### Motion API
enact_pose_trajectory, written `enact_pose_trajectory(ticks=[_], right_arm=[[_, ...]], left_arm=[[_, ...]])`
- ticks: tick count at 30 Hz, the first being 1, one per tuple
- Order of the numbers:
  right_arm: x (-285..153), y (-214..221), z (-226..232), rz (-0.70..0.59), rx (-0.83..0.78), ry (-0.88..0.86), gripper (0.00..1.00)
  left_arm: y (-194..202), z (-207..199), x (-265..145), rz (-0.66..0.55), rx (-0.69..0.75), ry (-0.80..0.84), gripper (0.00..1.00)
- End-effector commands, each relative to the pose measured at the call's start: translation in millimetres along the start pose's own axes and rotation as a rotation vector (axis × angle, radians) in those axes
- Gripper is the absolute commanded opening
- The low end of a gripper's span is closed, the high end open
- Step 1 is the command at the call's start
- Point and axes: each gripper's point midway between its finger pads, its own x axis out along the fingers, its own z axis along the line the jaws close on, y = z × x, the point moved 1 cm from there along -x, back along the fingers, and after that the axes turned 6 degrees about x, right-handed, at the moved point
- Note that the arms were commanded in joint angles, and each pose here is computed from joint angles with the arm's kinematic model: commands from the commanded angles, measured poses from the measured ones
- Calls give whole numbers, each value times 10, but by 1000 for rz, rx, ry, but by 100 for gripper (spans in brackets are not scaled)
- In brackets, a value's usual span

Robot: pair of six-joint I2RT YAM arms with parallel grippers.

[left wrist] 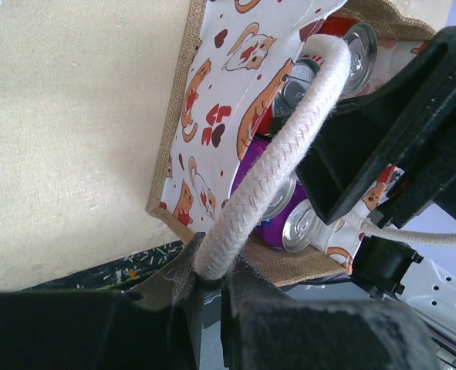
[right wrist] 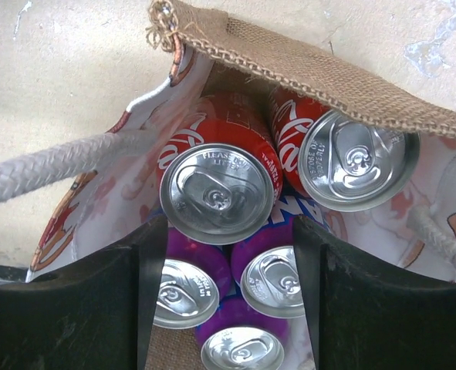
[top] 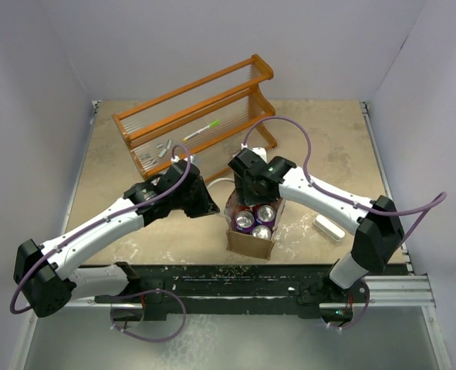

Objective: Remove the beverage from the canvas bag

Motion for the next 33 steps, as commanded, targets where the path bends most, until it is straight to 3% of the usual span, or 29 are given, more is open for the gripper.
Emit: enact_pose_trajectory(ticks=[1,17,20,23,28,33], right_arm=[[65,-28,26,-9,31,10,68],[610,122,78,73,34,89,71],[667,159,51,85,37,116,79],[700,183,42,86,39,119,79],[726,166,0,73,36,148,72],[600,37,-5,47,22,159,46]], left_arm=[[0,-45,-63,-2,16,29,0],[5,-84,-69,5,36,52,0],[19,-98,-80,12,42,62,0],[32,-98,-103,16,44,66,0],[45,-90,-181,14,47,71,0],[82,-75,-270,20,49,78,0]])
